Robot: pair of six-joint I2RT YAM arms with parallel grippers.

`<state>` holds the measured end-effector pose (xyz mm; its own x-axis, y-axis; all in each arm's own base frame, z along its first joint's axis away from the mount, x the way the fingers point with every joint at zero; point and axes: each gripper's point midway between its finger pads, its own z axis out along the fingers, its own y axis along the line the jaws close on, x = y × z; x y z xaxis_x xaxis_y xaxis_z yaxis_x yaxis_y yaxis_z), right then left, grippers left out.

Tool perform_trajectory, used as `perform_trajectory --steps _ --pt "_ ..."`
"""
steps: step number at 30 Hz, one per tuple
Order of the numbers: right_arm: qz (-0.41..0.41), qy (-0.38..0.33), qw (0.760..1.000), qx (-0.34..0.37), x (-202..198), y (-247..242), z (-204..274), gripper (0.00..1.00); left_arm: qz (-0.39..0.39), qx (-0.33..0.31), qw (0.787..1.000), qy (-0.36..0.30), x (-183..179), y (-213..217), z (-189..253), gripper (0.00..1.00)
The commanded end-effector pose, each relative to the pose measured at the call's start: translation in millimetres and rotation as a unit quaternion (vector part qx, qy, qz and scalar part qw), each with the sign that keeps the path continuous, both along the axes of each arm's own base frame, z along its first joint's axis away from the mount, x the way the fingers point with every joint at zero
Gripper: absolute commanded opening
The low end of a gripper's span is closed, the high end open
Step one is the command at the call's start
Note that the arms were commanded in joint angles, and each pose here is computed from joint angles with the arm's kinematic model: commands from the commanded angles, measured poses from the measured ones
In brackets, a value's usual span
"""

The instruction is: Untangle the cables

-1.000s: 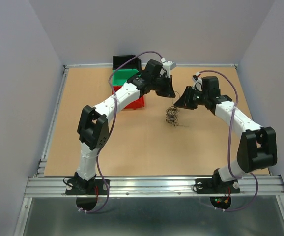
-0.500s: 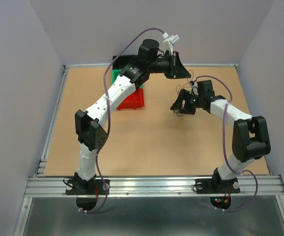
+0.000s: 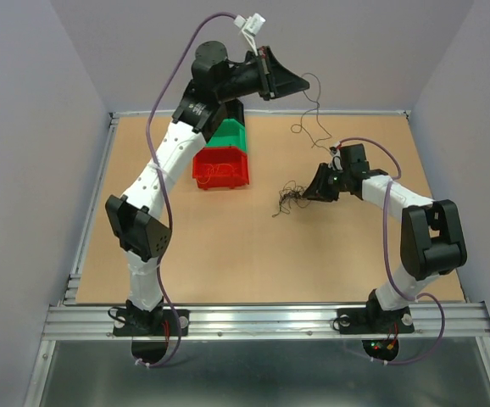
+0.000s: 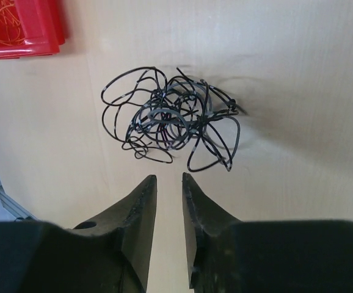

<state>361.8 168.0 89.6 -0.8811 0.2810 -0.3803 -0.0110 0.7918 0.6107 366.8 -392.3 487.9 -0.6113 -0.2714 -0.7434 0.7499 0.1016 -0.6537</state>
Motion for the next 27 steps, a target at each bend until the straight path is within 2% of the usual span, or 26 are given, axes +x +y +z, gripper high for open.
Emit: perform_trajectory --steps 1,2,3,6,7,15,17,22,27 --pt "-0.022 -0.001 1.0 -0.004 3 -7 -4 0.31 0.013 -0.061 0.995 -0.081 -22 52 75 0.0" --pt "-0.022 -0.002 1.0 -0.003 3 -7 -2 0.35 0.019 -0.059 0.995 -0.08 -18 57 74 0.0" --pt "-0.019 -0.003 1.0 0.001 3 -6 0 0.44 0.029 -0.054 0.995 -0.079 -11 69 71 0.0" --pt "-0.004 -0.013 1.0 0.012 2 -1 8 0.54 0.055 -0.047 0.995 -0.065 6 91 62 0.0" --pt "0.0 -0.017 1.0 0.016 2 0 12 0.57 0.07 -0.037 0.996 -0.048 22 103 48 0.0" --pt "-0.003 -0.046 0.999 0.014 2 -2 33 0.61 0.167 0.011 0.986 0.007 81 162 -19 0.0" --pt "0.0 -0.052 0.999 0.016 2 -2 37 0.61 0.203 0.031 0.978 0.033 97 176 -42 0.0" --pt "0.016 -0.065 0.997 0.027 0 2 49 0.61 0.276 0.093 0.956 0.043 131 203 -93 0.0" --pt "0.02 -0.074 0.997 0.028 -1 3 57 0.62 0.312 0.145 0.936 0.076 155 222 -145 0.0"
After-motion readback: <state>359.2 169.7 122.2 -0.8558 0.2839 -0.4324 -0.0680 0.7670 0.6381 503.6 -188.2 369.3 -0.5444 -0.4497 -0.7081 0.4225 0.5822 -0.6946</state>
